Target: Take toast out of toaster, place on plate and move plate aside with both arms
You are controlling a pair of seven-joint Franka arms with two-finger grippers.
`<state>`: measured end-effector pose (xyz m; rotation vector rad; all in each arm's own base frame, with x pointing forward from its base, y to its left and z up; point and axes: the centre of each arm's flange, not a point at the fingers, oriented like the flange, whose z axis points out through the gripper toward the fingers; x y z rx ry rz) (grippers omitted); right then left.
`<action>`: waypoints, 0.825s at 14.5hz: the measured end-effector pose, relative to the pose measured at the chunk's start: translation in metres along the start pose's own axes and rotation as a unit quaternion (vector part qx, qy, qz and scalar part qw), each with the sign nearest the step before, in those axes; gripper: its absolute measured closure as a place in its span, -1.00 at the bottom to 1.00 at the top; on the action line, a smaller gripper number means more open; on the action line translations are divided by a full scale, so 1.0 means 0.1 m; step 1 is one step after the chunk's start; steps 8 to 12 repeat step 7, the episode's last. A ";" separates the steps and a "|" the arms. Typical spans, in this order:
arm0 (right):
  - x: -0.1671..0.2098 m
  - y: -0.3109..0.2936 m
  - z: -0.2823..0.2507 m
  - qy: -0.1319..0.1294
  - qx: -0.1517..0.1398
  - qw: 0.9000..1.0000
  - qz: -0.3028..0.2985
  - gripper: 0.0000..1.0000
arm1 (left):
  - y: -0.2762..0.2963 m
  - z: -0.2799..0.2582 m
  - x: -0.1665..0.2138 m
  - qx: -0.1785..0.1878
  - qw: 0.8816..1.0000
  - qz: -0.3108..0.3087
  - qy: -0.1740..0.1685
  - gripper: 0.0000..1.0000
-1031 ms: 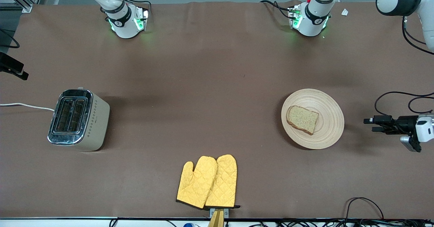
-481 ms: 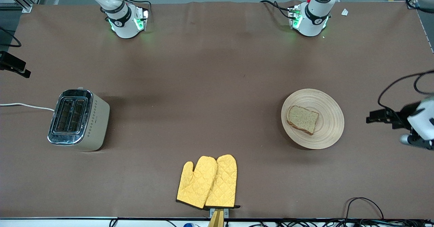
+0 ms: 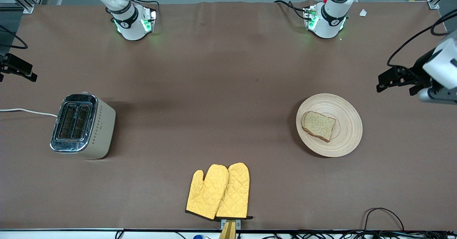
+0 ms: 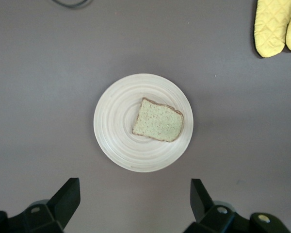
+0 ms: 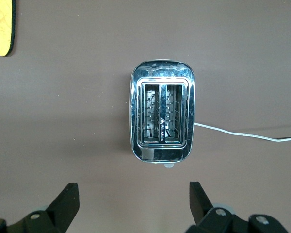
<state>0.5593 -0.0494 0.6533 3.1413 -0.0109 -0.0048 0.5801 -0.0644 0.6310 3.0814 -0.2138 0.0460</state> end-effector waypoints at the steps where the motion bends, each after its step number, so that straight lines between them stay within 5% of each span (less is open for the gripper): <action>1: 0.00 0.00 0.00 0.000 0.000 1.000 0.000 -1.00 | -0.02 0.02 -0.10 0.002 1.000 0.017 0.005 -1.00; 12: 0.00 0.01 0.00 -0.001 0.000 1.000 0.001 -1.00 | -0.11 0.08 -0.22 0.037 0.998 0.046 0.002 -1.00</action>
